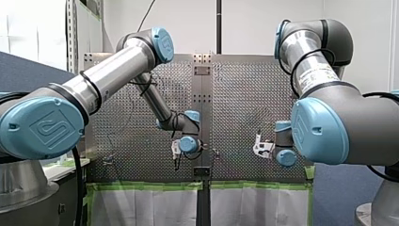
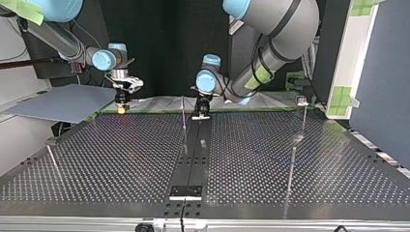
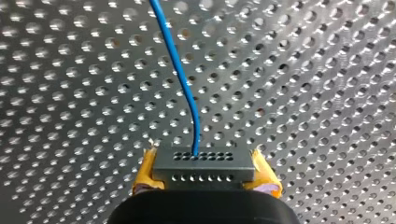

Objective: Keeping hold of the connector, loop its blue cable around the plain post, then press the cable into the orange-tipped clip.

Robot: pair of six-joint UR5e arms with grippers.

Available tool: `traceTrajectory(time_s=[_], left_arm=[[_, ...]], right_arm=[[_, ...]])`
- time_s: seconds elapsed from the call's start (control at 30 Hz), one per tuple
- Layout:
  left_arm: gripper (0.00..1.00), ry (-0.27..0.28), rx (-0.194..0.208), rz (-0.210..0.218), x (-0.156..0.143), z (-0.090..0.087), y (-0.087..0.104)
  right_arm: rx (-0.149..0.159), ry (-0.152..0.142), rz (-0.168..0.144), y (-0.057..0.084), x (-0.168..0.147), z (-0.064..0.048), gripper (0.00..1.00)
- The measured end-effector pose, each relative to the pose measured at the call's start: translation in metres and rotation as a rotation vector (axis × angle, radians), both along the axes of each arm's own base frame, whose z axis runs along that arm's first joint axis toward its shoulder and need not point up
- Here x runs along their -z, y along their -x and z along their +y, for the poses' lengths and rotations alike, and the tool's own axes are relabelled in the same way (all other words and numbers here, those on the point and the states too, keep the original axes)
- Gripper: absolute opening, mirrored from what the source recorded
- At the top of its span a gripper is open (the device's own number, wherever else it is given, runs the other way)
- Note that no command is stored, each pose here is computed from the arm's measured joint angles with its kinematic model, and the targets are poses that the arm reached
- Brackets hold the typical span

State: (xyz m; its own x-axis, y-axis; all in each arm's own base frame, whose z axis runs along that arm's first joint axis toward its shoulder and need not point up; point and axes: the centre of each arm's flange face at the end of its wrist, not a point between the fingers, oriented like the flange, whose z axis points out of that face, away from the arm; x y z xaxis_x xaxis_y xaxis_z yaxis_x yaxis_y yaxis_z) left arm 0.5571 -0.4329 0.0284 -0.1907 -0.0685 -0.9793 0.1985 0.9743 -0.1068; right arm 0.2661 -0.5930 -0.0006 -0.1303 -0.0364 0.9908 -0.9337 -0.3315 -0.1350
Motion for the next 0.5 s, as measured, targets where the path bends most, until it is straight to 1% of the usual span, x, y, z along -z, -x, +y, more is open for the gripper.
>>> traceTrajectory(time_s=[0.23, 0.33, 0.5], left_arm=[[0.02, -0.007, -0.012, -0.004, -0.012, 0.000, -0.014], [0.02, -0.011, -0.017, -0.005, -0.016, 0.001, -0.019], [0.02, -0.014, -0.027, -0.005, -0.018, 0.006, -0.024]], right_arm=[[-0.001, 0.016, -0.006, -0.002, -0.011, -0.019, 0.00], [0.002, 0.020, -0.008, -0.001, -0.014, -0.025, 0.00], [0.001, 0.021, -0.012, 0.003, -0.013, -0.032, 0.00]])
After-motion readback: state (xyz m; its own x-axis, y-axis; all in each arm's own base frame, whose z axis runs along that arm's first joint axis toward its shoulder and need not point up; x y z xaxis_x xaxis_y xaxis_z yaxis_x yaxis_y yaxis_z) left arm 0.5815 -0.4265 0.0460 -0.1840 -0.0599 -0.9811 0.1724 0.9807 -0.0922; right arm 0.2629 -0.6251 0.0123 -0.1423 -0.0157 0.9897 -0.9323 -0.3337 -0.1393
